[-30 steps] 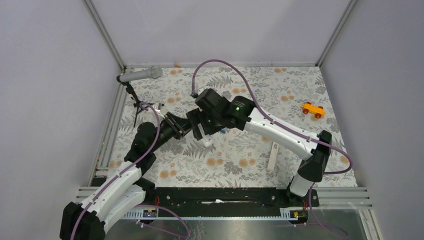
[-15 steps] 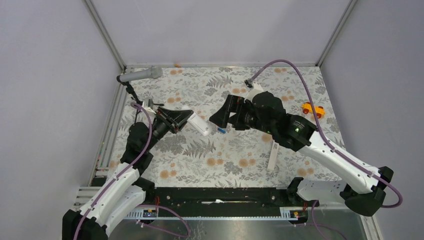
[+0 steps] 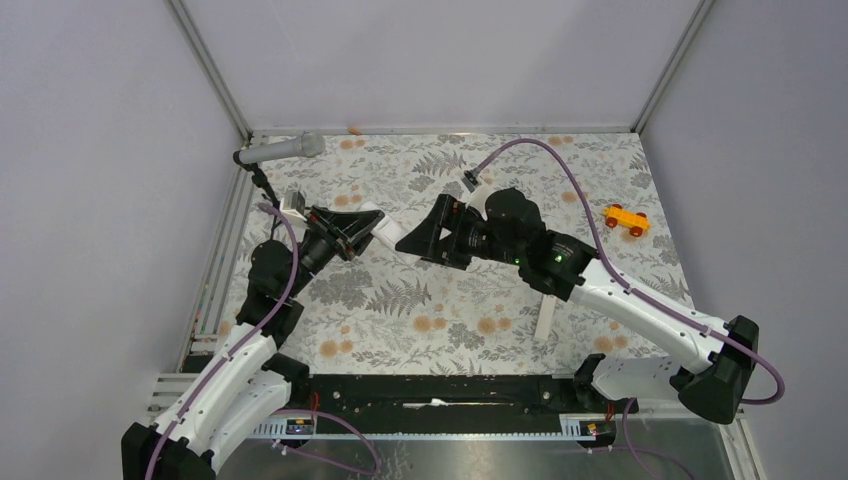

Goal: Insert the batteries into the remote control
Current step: Load the battery cover into the remote control.

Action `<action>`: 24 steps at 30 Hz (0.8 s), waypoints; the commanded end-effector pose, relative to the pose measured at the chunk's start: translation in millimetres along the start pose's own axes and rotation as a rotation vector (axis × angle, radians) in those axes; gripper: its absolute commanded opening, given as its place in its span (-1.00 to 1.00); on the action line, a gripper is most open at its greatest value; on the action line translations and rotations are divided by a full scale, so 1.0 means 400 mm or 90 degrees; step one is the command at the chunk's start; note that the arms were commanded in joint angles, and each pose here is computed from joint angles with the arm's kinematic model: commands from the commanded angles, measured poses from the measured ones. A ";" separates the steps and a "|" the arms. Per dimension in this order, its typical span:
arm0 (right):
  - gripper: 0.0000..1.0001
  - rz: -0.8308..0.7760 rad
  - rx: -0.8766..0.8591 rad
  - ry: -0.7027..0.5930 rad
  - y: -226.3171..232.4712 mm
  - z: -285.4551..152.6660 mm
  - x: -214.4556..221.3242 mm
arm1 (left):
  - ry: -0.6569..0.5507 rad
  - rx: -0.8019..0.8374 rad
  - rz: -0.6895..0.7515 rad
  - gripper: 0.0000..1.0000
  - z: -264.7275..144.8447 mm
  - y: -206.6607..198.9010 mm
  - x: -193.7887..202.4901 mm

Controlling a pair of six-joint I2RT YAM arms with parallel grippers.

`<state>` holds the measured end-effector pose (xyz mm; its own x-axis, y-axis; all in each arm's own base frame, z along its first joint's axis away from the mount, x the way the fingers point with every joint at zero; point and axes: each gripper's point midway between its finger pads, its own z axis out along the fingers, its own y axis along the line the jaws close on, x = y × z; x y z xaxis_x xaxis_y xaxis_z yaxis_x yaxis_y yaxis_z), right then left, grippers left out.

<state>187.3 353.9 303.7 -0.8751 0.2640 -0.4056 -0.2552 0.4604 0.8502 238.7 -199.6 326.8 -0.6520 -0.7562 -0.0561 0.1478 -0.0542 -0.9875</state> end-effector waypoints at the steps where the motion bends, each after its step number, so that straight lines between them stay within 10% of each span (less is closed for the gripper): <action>1: 0.71 0.034 -0.079 -0.008 0.057 -0.018 -0.015 | 0.014 0.071 -0.009 -1.00 -0.009 -0.101 0.009; 17: 0.03 0.091 -0.077 0.016 0.006 0.010 0.003 | 0.021 0.097 -0.016 -1.00 -0.025 -0.122 0.018; 19: 0.16 0.090 -0.087 0.021 0.010 0.011 0.006 | 0.025 0.101 -0.021 -1.00 -0.025 -0.124 0.019; 22: 0.97 0.082 -0.114 0.018 0.031 0.004 0.002 | 0.023 0.095 -0.017 -1.00 -0.024 -0.120 0.019; 24: 0.99 0.070 -0.142 -0.004 0.050 -0.009 -0.011 | 0.020 0.089 -0.009 -1.00 -0.026 -0.112 0.018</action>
<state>184.9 361.1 298.1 -0.9212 0.2898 -0.2598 -0.1640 0.3166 0.9343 232.7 -200.7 332.7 -0.6744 -0.7382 -0.0157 0.1294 -0.0972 -0.9868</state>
